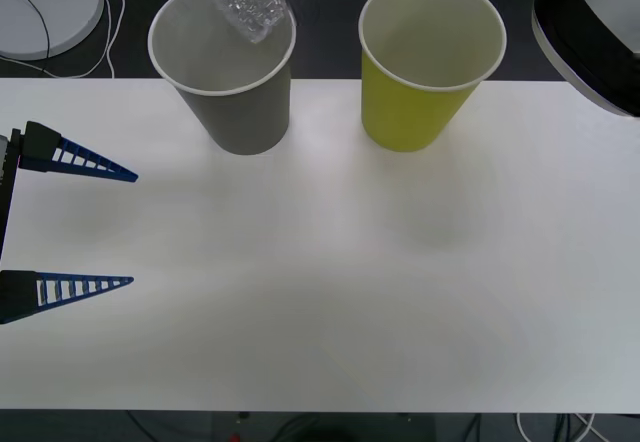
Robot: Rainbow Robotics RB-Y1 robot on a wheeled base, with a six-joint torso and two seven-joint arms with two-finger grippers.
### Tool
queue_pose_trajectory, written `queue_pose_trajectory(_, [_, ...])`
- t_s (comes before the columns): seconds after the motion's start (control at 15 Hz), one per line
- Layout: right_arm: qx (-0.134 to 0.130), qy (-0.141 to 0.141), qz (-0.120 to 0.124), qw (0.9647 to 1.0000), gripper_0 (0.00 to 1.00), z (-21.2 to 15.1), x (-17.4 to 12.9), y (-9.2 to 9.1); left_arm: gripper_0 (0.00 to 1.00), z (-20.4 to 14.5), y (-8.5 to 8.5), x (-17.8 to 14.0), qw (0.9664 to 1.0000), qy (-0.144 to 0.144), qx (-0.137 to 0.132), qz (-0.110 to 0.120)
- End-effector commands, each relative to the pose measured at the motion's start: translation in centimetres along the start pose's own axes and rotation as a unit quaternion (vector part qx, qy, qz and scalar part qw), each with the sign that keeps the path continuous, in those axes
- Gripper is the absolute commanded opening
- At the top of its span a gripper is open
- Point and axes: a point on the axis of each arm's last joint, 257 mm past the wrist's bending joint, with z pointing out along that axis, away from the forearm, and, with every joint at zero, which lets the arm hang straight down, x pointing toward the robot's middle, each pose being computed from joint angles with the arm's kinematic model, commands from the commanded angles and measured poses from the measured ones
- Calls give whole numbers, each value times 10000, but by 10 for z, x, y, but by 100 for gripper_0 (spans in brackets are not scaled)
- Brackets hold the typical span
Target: Put the can into the green bin and the plastic bottle into the gray bin
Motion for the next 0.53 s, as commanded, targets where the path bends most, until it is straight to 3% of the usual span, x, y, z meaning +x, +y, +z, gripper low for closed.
queue_pose_trajectory(0.07, [43,-37,19,10000,0,4,-6,3,100,0,0,0,10000,0,0,0])
queue_pose_trajectory(0.53, [159,-166,119,9997,0,12,-12,-5,100,0,0,0,10000,0,0,0])
